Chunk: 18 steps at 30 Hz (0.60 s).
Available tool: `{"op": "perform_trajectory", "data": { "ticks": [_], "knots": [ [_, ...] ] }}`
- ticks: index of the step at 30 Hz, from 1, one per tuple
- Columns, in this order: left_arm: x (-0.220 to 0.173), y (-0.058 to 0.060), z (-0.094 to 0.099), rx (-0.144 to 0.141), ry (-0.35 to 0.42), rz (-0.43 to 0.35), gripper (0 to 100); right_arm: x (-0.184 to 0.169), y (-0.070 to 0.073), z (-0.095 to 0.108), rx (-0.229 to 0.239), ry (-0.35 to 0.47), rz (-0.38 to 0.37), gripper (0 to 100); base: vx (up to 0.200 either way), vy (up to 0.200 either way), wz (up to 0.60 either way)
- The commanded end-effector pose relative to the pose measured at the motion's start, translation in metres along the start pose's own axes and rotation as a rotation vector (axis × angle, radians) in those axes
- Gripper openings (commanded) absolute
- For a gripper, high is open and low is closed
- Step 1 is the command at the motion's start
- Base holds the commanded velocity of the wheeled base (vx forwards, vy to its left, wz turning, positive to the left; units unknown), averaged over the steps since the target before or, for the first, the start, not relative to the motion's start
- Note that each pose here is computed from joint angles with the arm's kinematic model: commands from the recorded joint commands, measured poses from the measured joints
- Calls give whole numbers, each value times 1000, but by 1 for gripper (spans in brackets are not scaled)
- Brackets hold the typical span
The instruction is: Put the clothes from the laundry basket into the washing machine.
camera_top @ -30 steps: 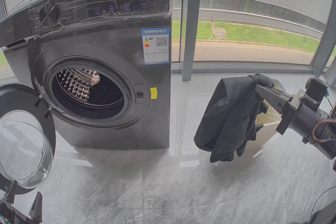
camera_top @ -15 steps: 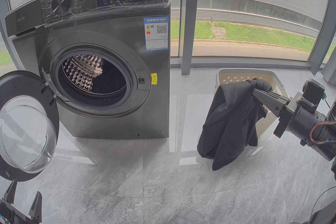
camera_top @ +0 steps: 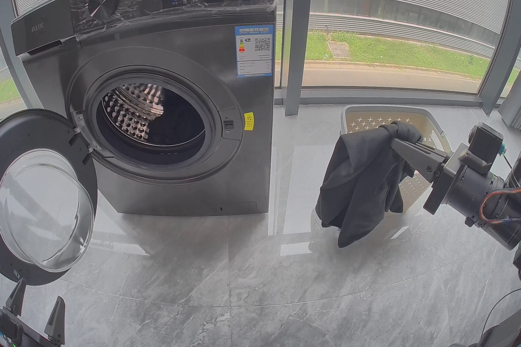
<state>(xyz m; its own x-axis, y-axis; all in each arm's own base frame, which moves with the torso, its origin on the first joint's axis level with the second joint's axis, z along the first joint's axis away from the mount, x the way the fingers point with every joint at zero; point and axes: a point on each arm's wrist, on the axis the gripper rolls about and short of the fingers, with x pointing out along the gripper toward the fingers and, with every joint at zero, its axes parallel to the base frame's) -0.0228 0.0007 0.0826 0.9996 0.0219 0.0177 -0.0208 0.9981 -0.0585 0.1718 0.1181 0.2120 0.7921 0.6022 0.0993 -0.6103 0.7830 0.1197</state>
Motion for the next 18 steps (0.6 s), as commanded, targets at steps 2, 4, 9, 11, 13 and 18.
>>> {"op": "perform_trajectory", "data": {
  "ticks": [2, 4, 9, 11, 13, 18],
  "knots": [
    [0, 0, -4, 0, -1, 1, 100, 0, 0, -1, 0, 3, 0, 0, 0, 200, 0],
    [0, 0, -4, 0, -1, 0, 100, 0, 0, -1, 0, 3, 0, 0, 0, 200, 0],
    [0, 0, -4, 0, -1, 0, 100, 0, 0, -1, 0, 5, 0, 0, 0, 200, 0],
    [0, 0, -4, 0, -1, 0, 100, 0, 0, -1, 0, 6, 1, 0, 0, 200, 0],
    [0, 0, -4, -2, -1, 0, 100, 0, 0, -2, 0, 8, 1, 0, 0, 200, 0],
    [0, 0, -4, 0, -1, 1, 100, 0, 0, -2, 0, 8, 1, 0, 0, 200, 0]
  ]
}}
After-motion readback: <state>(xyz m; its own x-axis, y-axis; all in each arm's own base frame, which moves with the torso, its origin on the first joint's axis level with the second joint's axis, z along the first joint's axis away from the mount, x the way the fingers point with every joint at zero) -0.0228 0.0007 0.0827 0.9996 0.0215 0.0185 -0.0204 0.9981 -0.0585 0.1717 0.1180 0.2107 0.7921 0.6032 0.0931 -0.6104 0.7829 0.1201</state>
